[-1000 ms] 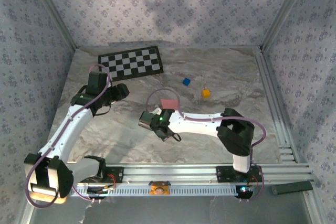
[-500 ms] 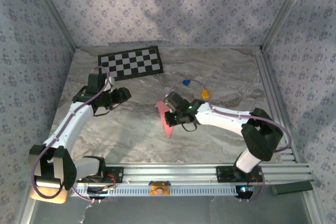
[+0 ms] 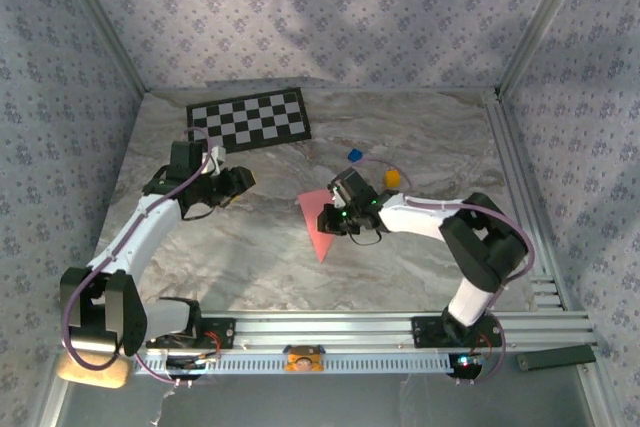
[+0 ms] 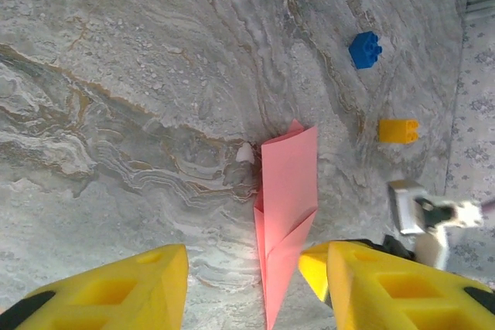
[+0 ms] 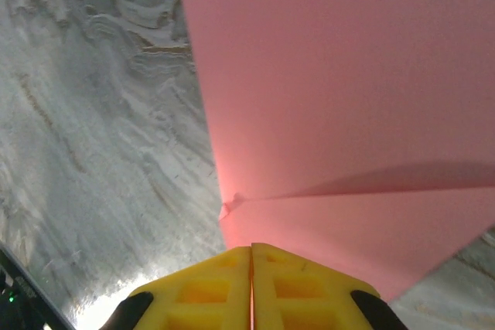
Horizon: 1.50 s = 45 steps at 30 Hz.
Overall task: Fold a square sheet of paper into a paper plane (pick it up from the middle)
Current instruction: Fold the wing for the fifth time at the center of the table.
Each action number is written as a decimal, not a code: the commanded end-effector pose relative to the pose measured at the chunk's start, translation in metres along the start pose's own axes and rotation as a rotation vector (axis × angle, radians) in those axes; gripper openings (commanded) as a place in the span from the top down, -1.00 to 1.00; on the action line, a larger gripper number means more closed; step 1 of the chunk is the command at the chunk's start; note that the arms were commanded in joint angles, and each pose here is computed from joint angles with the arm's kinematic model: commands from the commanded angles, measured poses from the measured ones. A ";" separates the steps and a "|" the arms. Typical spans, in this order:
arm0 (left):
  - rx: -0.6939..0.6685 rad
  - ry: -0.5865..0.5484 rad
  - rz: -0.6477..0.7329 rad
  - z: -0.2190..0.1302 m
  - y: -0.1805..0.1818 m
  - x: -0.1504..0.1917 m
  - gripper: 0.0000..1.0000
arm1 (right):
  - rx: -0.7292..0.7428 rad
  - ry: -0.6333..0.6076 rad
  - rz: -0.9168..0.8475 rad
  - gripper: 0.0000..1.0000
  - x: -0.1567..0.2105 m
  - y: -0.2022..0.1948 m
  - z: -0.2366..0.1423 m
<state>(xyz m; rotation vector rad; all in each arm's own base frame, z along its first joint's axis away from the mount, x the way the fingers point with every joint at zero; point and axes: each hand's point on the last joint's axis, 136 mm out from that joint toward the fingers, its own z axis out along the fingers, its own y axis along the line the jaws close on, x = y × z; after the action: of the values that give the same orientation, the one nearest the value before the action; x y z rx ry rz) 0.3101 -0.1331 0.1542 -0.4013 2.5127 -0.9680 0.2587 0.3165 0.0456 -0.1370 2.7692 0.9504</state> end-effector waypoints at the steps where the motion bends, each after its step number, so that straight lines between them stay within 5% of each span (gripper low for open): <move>1: 0.041 -0.009 0.026 -0.002 -0.009 -0.003 0.01 | -0.049 0.026 0.039 0.82 -0.004 0.008 0.011; 13: 0.107 0.077 0.047 0.019 -0.022 0.010 0.16 | 0.134 0.040 0.287 0.84 0.016 -0.037 0.028; 24: 0.167 0.231 0.040 0.067 -0.049 0.045 0.57 | 0.061 -0.064 0.501 0.87 0.019 -0.027 0.040; 34: 0.137 0.348 0.044 0.113 -0.062 0.066 0.74 | -0.050 -0.157 0.340 0.74 -0.002 0.014 0.016; 45: 0.095 0.406 0.046 0.137 -0.058 0.070 0.80 | 0.025 -0.258 0.272 0.64 -0.016 -0.022 -0.035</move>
<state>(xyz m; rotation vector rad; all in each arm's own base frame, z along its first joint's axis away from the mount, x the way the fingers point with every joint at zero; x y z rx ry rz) 0.3205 -0.2732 0.0811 -0.1599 2.7876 -1.2298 0.2760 0.3025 0.0832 0.3597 2.5458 1.0173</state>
